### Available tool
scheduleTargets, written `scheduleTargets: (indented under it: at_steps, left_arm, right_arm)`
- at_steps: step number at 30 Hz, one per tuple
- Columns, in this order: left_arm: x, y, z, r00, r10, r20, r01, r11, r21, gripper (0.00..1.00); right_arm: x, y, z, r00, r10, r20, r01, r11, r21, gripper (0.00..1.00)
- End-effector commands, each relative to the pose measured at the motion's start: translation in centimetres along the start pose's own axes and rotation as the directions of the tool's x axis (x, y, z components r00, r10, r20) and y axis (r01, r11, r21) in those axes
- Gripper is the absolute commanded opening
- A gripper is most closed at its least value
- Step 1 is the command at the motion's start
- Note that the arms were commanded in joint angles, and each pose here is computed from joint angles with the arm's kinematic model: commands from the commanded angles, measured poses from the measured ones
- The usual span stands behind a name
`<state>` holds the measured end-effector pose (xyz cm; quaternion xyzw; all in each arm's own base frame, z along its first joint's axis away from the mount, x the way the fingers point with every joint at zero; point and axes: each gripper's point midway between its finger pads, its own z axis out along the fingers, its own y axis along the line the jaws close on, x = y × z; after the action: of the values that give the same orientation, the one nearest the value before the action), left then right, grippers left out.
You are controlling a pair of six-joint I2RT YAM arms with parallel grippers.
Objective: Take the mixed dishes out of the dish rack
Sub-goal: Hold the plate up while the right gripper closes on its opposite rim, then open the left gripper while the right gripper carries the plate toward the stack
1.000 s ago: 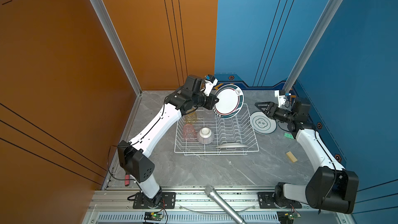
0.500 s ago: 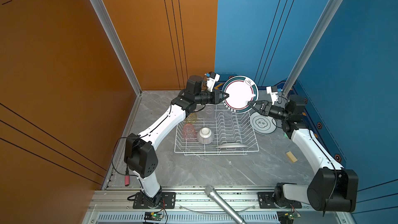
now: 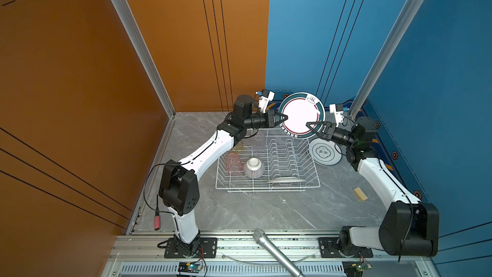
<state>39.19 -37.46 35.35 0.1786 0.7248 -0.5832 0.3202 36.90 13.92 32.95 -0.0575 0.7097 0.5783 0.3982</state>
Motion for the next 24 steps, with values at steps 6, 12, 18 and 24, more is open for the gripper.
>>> scheduleTargets:
  at_steps: [6, 12, 18, 24]
  left_arm:
    - [0.0, -1.3, 0.7, 1.000, 0.028, -0.003, -0.027, 0.998, 0.061, 0.00]
    - [0.4, -0.8, 0.6, 0.999, 0.033, -0.012, -0.032, 0.999, 0.033, 0.18]
    - [0.9, -0.3, -0.4, 0.996, 0.079, -0.029, -0.081, 0.996, -0.049, 0.36]
    - [2.7, 2.2, -3.2, 0.979, 0.161, -0.126, -0.191, 0.941, -0.278, 0.37]
  right_arm:
    - [-0.8, 0.1, -0.2, 0.999, -0.008, 0.032, 0.009, 1.000, -0.005, 0.01]
    - [-1.4, -0.2, -0.8, 0.998, -0.006, 0.062, 0.005, 1.000, 0.018, 0.00]
    - [-2.7, -1.4, -2.5, 0.993, 0.012, 0.115, -0.021, 0.997, 0.074, 0.00]
    - [-2.8, -6.4, -5.8, 0.984, 0.079, 0.158, -0.124, 0.946, 0.300, 0.00]
